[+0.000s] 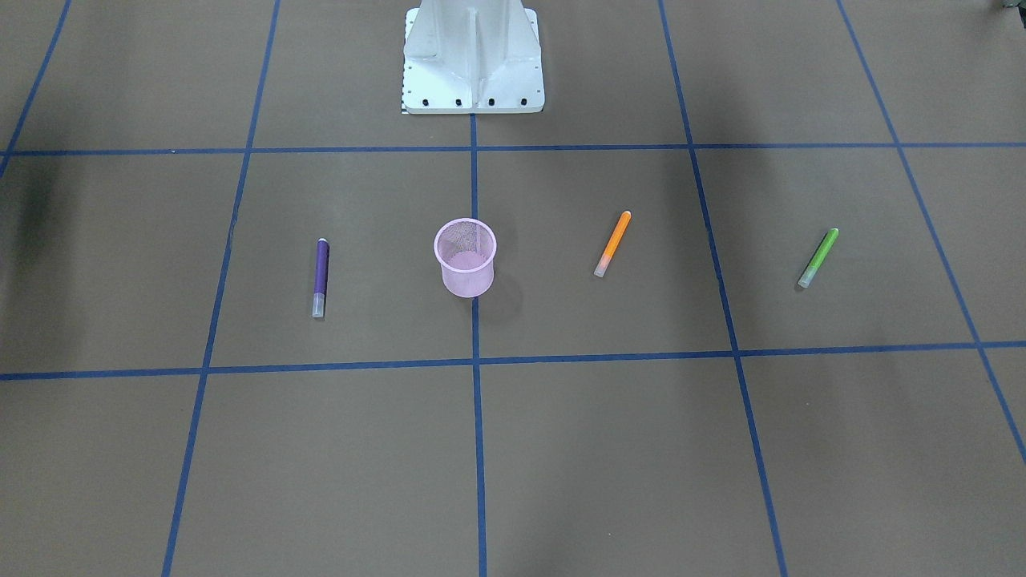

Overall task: Collect pens into pen holder
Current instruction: 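Carry the yellow highlighter over the pink cup and open the right gripper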

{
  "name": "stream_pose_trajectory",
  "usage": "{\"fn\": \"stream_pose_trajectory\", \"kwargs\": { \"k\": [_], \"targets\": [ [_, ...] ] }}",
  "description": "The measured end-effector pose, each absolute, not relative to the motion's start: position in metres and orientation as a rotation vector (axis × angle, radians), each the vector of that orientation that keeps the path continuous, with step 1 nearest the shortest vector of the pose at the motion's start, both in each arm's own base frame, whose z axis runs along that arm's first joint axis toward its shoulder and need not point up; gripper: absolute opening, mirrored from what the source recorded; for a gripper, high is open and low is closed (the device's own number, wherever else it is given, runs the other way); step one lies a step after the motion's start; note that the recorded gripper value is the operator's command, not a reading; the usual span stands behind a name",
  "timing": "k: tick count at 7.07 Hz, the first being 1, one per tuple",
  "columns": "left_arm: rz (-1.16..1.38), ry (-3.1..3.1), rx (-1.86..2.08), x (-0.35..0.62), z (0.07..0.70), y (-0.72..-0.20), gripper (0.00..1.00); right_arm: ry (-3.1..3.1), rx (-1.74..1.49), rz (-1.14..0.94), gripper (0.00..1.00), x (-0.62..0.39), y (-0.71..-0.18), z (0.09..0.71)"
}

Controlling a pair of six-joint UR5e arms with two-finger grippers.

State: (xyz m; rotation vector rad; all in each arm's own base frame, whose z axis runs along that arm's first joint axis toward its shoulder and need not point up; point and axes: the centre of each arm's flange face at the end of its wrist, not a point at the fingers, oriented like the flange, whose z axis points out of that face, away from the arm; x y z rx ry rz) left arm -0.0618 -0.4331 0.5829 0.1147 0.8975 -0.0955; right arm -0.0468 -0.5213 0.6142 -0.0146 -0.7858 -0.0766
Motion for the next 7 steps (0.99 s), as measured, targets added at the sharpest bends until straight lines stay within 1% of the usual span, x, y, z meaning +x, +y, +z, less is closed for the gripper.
{"fn": "stream_pose_trajectory", "kwargs": {
  "k": [1,3,7],
  "targets": [
    [-0.077,0.961,0.119,-0.057,0.577,-0.433,1.0,-0.811,0.048,-0.008,0.0,-0.075,-0.526,0.566],
    [0.012,1.013,0.13,-0.026,0.561,-0.445,1.0,-0.86,0.117,0.147,0.0,-0.163,-0.518,0.471],
    [0.181,1.015,0.181,0.033,0.525,-0.477,1.0,-1.015,0.14,0.502,0.0,-0.35,-0.461,0.274]
  ]
}}
